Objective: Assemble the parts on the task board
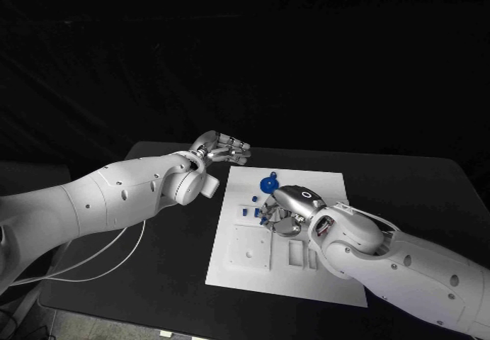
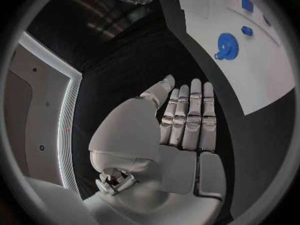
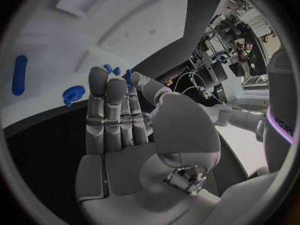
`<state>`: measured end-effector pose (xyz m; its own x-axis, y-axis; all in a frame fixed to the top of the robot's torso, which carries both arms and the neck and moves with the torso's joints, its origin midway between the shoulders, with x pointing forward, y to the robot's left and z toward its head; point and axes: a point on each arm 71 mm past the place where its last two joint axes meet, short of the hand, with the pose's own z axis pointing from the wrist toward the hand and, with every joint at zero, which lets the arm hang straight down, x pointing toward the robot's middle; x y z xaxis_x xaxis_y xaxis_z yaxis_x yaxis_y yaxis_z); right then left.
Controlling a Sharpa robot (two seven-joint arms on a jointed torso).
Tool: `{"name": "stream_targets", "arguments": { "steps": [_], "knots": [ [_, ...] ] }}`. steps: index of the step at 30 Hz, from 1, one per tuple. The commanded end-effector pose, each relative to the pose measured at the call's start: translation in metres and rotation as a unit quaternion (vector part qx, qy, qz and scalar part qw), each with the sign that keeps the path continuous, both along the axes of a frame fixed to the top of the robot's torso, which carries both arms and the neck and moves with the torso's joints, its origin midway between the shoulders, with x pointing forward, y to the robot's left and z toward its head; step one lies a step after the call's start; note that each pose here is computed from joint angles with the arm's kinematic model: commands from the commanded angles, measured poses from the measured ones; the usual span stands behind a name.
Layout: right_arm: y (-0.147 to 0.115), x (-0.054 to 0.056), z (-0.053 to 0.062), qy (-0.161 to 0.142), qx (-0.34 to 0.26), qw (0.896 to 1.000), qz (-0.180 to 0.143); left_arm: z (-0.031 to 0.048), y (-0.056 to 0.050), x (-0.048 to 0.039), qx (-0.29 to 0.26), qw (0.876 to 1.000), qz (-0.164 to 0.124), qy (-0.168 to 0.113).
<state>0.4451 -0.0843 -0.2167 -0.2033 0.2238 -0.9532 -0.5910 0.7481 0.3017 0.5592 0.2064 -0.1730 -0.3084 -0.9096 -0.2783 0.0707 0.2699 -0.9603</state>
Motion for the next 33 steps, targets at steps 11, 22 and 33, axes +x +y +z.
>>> {"name": "stream_targets", "arguments": {
  "steps": [11,22,33],
  "knots": [
    [0.015,-0.012,-0.022,-0.029,-0.064,0.997,0.018,0.0037,-0.010,0.0026,-0.012,1.000,-0.004,-0.010],
    [0.015,-0.015,-0.034,-0.017,-0.094,0.995,0.017,0.0035,-0.010,0.0027,-0.012,1.000,-0.005,-0.009],
    [0.013,-0.016,-0.038,-0.011,-0.105,0.994,0.016,0.0033,-0.010,0.0027,-0.012,1.000,-0.007,-0.007]
  ]
}}
